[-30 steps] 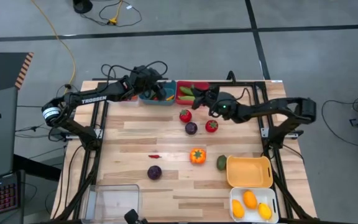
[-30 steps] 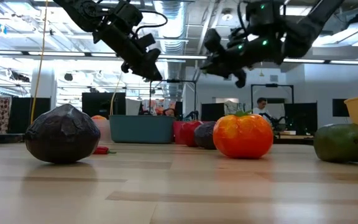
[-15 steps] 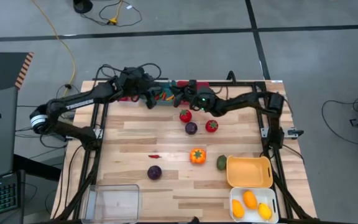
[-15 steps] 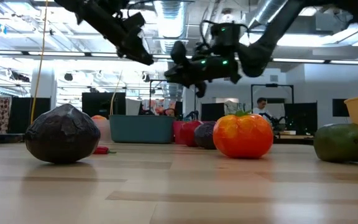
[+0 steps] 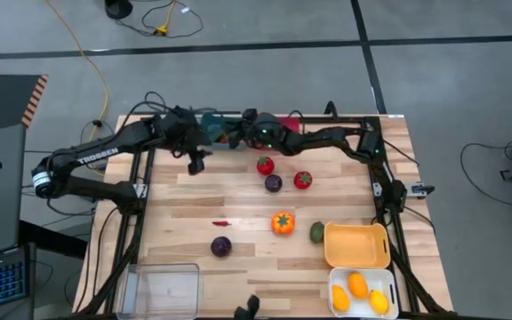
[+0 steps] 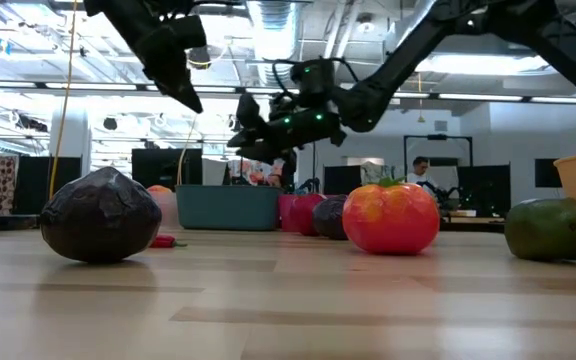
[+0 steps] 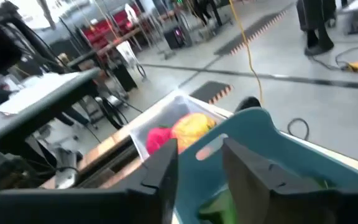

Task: Sort produce into baskets
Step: Put the green chili pepper into the blue bin, then put the red chili pepper into the blue bin

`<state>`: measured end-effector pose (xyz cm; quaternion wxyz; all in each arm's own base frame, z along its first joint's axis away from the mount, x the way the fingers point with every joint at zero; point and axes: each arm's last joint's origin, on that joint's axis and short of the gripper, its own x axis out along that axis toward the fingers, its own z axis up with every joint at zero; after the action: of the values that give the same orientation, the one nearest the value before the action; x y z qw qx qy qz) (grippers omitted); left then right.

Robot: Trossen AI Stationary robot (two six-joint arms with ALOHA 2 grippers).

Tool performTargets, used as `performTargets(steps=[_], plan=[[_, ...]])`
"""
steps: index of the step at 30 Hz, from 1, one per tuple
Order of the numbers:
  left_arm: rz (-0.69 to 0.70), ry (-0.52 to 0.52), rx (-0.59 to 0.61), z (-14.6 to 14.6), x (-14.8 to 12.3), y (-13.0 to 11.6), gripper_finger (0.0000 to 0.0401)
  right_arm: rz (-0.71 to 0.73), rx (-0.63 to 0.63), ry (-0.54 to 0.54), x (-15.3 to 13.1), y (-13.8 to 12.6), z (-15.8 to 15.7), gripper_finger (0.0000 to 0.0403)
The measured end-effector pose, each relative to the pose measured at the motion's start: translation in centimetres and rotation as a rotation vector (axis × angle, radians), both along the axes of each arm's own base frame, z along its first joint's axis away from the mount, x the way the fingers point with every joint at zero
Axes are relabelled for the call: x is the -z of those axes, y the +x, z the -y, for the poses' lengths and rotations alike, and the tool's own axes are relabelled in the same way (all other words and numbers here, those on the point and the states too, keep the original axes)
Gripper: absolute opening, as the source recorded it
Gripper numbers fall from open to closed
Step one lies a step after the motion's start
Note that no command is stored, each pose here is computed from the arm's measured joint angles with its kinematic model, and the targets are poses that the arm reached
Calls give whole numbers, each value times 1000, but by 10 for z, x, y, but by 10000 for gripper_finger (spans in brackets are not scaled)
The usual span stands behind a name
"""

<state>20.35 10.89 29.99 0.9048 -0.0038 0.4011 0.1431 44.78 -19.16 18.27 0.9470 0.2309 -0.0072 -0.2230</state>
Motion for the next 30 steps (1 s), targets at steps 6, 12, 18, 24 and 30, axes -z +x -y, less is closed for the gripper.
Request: performTargets(steps=[6,12,18,24,30], plan=[[-31,-75,157,17,5,4,137,-66,11,25,-7,5,8,210],[-16,-116,283,32,5,10,138,-101,-4,-70,-33,-5,11,229],[-18,-188,349,48,12,14,138,-238,-24,-162,-72,-26,5,227],[-26,-250,360,67,21,19,144,-362,-71,-233,-113,-51,-12,225],[-34,-252,370,87,23,27,192,-453,-134,-306,-146,-76,-36,225]])
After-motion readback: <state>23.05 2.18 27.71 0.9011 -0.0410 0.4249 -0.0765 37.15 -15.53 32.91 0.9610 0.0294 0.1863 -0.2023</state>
